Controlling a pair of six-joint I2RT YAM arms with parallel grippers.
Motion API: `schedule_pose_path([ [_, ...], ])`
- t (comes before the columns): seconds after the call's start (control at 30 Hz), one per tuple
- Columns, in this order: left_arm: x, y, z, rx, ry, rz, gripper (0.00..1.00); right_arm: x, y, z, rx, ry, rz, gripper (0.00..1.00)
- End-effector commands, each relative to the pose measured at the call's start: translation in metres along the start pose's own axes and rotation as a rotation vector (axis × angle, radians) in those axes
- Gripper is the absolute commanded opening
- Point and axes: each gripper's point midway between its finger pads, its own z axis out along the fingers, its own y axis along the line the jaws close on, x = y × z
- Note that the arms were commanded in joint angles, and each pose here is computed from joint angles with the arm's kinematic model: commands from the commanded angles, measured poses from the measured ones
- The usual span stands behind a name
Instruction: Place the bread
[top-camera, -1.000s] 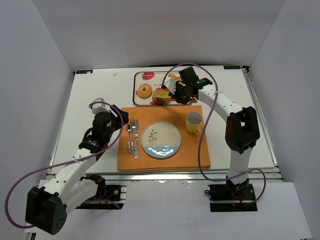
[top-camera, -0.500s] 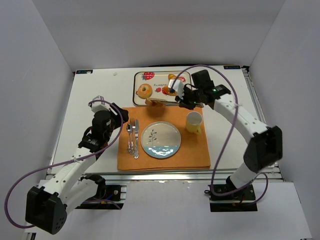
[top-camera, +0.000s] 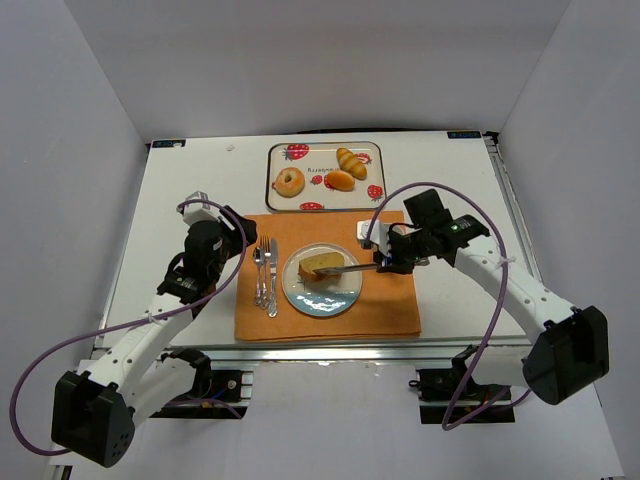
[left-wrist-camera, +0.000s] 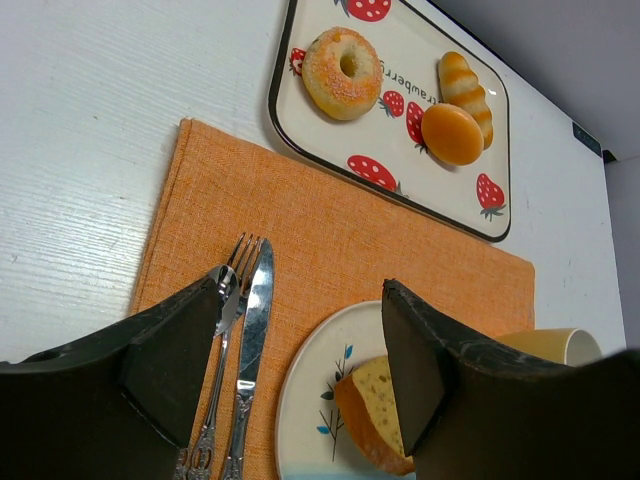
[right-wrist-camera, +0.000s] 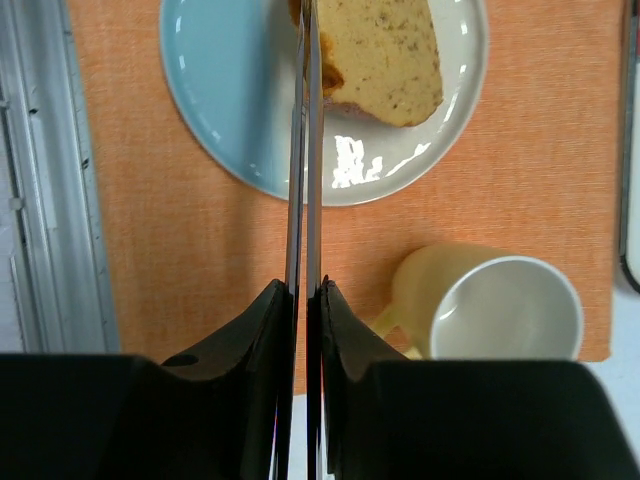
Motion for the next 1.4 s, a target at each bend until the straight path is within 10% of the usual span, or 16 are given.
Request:
schedule_pose_path([
  [0.0,-0.015,-0.011,-0.001,0.030,-0.033,-0.015,0.76,-0.004,0.015,-0.004,-0.044,-0.032,-0.038,0.19],
  [0.17,-0.015,-0.010,-0.003,0.028,-0.035,-0.018,0.76,-0.007,0.022,-0.005,-0.079,-0.050,-0.037,0.38],
  [0.5,-0.018,-0.009,-0.008,0.026,-0.046,-0.025,0.76,-0.034,0.013,-0.013,-0.063,-0.126,-0.007,0.41],
  [1.07,-0.020,-0.012,-0.011,0.046,-0.055,-0.042,0.76,-0.026,-0.241,-0.023,0.507,-0.023,0.259,0.33],
  [1.37,-0.016,-0.009,-0.010,0.041,-0.055,-0.053,0.76,0.002,-0.272,-0.003,0.526,0.053,0.233,0.36],
])
